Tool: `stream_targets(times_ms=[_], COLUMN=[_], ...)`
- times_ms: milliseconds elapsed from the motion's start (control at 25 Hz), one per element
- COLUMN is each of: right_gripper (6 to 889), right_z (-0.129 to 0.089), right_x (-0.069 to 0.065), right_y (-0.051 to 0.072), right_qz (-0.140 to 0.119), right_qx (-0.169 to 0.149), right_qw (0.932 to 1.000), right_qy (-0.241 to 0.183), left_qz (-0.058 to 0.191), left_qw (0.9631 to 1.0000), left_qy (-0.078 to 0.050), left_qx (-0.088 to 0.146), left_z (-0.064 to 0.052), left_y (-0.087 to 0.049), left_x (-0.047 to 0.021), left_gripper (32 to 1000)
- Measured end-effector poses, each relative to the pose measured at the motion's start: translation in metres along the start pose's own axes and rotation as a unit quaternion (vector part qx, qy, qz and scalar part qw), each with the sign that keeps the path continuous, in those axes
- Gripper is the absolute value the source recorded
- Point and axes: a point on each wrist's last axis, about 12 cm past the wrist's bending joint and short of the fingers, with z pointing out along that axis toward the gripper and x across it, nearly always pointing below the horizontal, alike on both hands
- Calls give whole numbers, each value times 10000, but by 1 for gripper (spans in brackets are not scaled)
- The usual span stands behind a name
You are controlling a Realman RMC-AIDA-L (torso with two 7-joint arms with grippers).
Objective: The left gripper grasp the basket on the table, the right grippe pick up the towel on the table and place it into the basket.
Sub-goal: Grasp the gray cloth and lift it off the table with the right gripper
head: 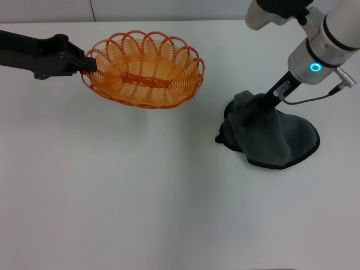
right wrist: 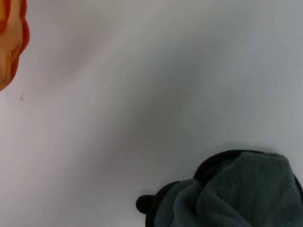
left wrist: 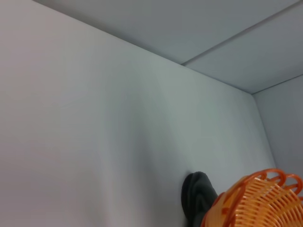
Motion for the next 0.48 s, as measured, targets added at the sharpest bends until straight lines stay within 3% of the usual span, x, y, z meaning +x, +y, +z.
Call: stream_targets(times_ms=[480], right_gripper=[860], right_z=[17], right_x=[3], right_y=[12], right_qz=[-23], right_qx=[-4], right_qw=[10000], right_qy=[-9], left_qz=[11], left_qw=[10000], left_qy=[-2], left_qx=[8], left_z=[1], left_y=[-4], left_x=[-2], left_gripper=[99])
